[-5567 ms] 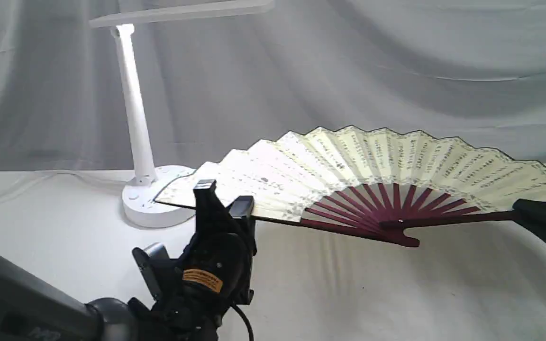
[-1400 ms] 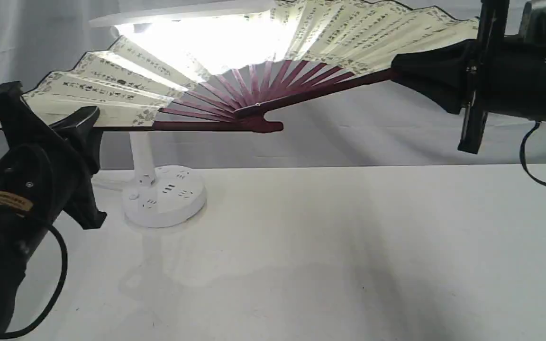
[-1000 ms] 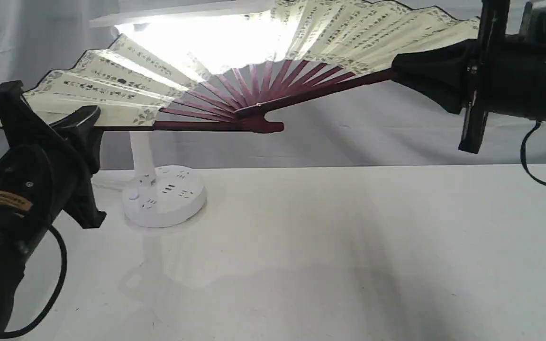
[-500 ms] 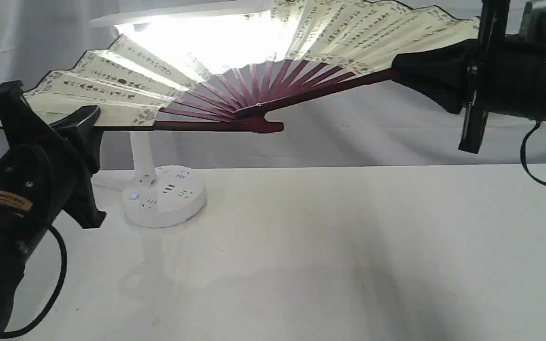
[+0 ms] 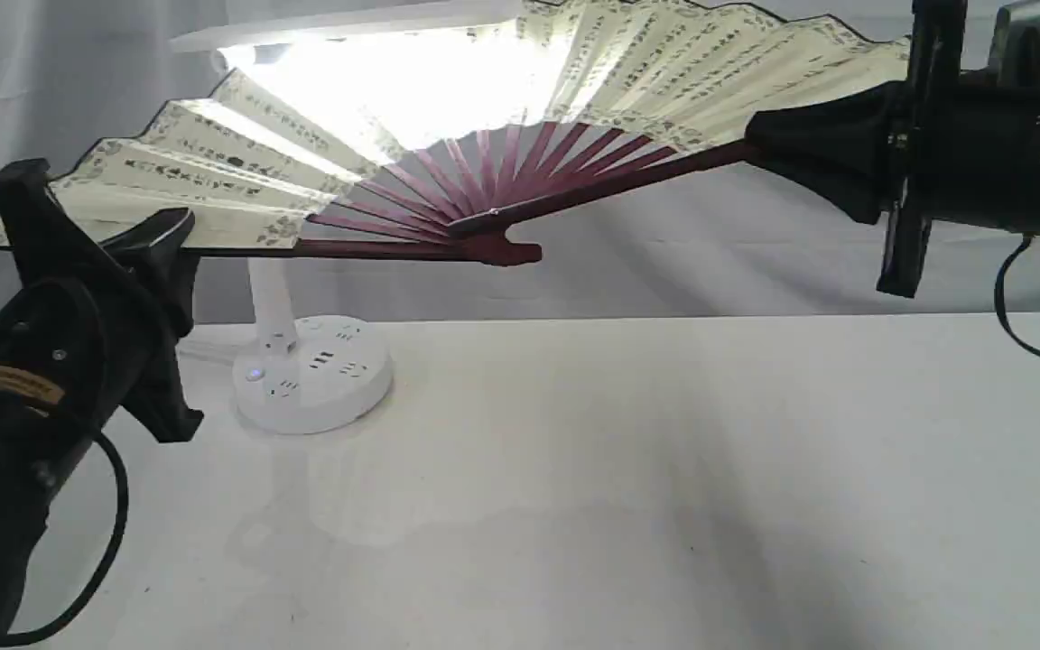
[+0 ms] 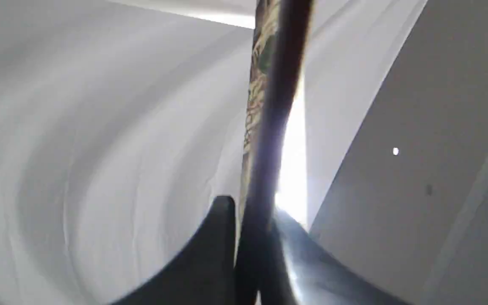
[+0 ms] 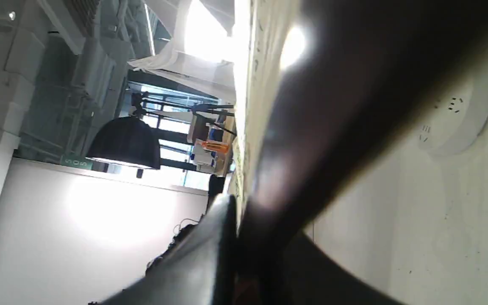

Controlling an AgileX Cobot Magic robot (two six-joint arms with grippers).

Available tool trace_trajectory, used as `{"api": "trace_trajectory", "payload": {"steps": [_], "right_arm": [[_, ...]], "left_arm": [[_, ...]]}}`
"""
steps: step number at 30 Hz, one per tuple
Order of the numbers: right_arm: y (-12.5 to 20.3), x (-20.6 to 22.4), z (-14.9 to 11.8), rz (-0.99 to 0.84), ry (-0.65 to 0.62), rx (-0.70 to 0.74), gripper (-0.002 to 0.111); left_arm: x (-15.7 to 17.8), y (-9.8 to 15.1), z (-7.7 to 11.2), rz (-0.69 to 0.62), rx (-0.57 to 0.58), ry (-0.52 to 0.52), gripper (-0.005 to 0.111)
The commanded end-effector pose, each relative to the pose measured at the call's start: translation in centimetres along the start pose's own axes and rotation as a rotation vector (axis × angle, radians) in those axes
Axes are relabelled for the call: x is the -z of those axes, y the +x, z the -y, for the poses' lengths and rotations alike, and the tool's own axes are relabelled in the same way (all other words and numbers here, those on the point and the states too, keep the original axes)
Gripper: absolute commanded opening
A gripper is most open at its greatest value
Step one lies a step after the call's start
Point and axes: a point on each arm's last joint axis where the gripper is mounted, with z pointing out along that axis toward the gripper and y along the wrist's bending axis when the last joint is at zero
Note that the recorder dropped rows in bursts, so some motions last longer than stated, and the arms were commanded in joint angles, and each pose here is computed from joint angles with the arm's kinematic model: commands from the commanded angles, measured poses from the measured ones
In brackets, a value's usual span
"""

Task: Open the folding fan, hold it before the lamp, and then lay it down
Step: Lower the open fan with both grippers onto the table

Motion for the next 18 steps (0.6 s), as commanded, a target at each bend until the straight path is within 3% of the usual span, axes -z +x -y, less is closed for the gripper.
{"api": "trace_trajectory", "payload": {"steps": [1, 7, 18], "right_arm": [[-0.9, 1.2, 1.2, 0.054, 0.106, 0.05, 0.0], [-0.3, 1.4, 3.3, 0.037, 0.142, -0.019, 0.0], [0.8, 2.3, 7.1, 0.009, 0.189, -0.061, 0.0]], "left_arm": [[0.1, -3.2, 0.0, 0.249, 0.184, -0.018, 0.001], [0.3, -2.8, -1.6, 0.23, 0.198, -0.202, 0.001], [0.4, -2.4, -2.8, 0.162, 0.032, -0.322, 0.001]]}}
